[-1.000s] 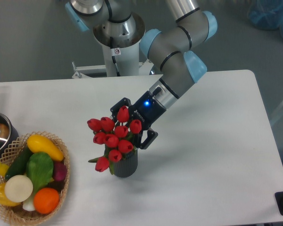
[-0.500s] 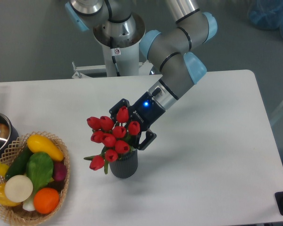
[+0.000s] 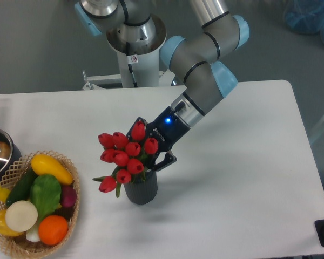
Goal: Pick up the flowers from the vase
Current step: 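Close the gripper on the bunch of tulip stems, then lift the gripped tulips straight up out of the grey vase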
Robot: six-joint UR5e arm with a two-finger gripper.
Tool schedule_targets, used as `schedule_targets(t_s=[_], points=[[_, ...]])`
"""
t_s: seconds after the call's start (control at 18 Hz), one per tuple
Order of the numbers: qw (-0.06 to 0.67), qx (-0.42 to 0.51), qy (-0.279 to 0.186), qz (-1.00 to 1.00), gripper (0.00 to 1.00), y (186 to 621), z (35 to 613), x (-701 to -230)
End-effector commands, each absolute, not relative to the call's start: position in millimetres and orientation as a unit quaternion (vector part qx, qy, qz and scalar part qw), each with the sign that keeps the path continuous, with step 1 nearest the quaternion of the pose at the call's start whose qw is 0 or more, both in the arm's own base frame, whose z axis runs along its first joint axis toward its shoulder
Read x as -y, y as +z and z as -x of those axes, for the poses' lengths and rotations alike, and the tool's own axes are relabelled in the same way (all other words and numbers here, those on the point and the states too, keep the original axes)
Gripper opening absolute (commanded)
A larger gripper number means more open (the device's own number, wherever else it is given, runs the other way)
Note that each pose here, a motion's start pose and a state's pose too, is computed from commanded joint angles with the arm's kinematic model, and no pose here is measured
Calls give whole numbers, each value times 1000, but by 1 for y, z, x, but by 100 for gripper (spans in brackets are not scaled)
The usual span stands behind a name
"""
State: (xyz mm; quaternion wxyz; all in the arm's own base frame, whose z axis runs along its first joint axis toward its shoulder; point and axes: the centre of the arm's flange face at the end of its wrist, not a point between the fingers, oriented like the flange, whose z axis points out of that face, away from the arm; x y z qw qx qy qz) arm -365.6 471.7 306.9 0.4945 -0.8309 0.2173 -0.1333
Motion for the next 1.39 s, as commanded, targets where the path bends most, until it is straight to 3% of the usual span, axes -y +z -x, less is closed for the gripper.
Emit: schedule_targets(t_s=[0.67,1.39], points=[[508,-209,-129,826,39,317,373,-469],[524,-171,-129,824,41,372,360,-459]])
